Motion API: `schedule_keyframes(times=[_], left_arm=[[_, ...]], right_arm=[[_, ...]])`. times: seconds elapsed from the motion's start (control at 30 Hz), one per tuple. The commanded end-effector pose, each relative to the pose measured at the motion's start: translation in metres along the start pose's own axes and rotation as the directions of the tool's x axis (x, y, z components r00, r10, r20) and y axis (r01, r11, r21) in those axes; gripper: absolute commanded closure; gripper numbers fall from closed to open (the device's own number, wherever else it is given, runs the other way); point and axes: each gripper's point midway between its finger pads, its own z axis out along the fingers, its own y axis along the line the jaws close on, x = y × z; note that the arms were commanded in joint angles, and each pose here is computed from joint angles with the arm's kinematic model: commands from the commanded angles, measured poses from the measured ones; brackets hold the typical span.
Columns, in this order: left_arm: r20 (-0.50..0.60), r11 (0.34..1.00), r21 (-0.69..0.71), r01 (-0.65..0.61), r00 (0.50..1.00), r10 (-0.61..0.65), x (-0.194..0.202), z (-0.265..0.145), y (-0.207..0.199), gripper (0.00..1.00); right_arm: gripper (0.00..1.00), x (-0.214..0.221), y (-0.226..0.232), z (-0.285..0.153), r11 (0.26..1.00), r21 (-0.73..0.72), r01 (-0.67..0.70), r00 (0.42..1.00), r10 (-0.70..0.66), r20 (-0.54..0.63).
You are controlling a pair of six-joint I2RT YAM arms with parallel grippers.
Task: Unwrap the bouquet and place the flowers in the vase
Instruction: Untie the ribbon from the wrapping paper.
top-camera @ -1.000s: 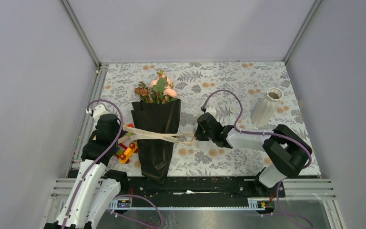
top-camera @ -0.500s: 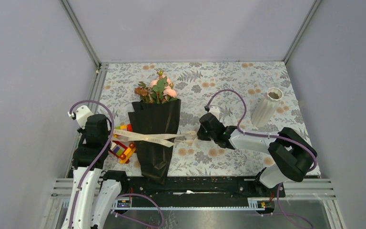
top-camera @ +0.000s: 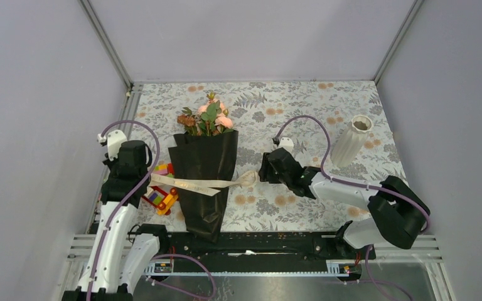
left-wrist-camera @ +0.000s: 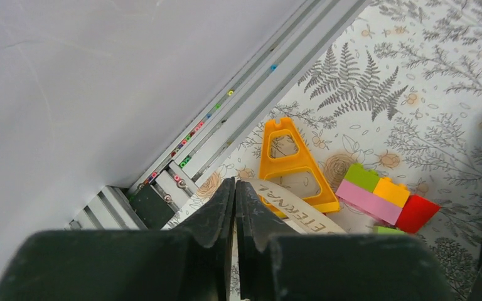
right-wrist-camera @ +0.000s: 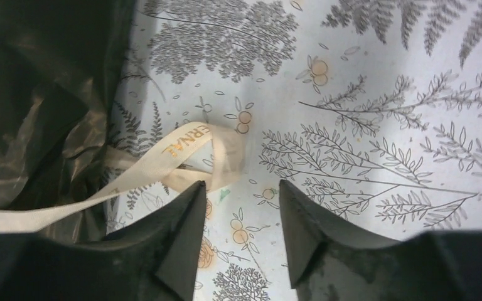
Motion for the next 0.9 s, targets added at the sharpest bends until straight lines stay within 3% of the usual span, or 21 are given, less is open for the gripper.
schedule_keyframes(times=[0.0,0.03,0.1,0.13,0.23,0.37,0.57,0.7,0.8,0.87], left_arm=[[-0.004,0.999,0.024,-0.031,1.000,0.031,-0.007,0.007,-0.012,0.88],[-0.010,0.999,0.038,-0.037,0.999,0.037,-0.007,0.007,-0.015,0.79],[-0.017,0.997,0.060,-0.043,0.999,0.044,-0.006,0.007,-0.019,0.50],[-0.016,0.997,0.070,-0.043,0.999,0.044,-0.006,0.006,-0.020,0.40],[-0.013,0.990,0.138,-0.029,0.999,0.031,-0.008,0.001,-0.029,0.25],[-0.016,0.941,0.338,-0.020,1.000,0.027,-0.007,-0.017,-0.055,0.20],[0.009,0.777,0.629,-0.031,0.999,0.033,-0.002,-0.062,-0.097,0.14],[0.008,0.598,0.800,-0.049,0.997,0.071,0.003,-0.102,-0.126,0.13],[-0.086,0.444,0.895,0.043,0.993,0.076,0.018,-0.133,-0.151,0.16],[-0.137,0.376,0.921,0.099,0.988,0.075,0.029,-0.149,-0.164,0.17]], right_arm=[[0.42,-0.022,0.020,-0.016,0.983,-0.120,0.138,0.990,-0.132,0.055],[0.40,-0.020,0.029,-0.018,0.966,-0.172,0.193,0.981,-0.187,0.050],[0.37,-0.017,0.047,-0.025,0.925,-0.278,0.257,0.966,-0.254,0.047],[0.36,-0.015,0.056,-0.030,0.900,-0.335,0.280,0.959,-0.280,0.049],[0.35,-0.006,0.083,-0.045,0.803,-0.501,0.323,0.937,-0.346,0.049],[0.34,0.003,0.109,-0.057,0.707,-0.635,0.312,0.924,-0.382,0.030],[0.34,0.011,0.127,-0.054,0.644,-0.710,0.287,0.914,-0.405,0.001],[0.38,0.012,0.135,-0.047,0.636,-0.721,0.274,0.910,-0.414,-0.019],[0.41,0.011,0.141,-0.040,0.635,-0.723,0.273,0.908,-0.418,-0.025],[0.43,0.011,0.144,-0.034,0.635,-0.724,0.270,0.906,-0.422,-0.032]])
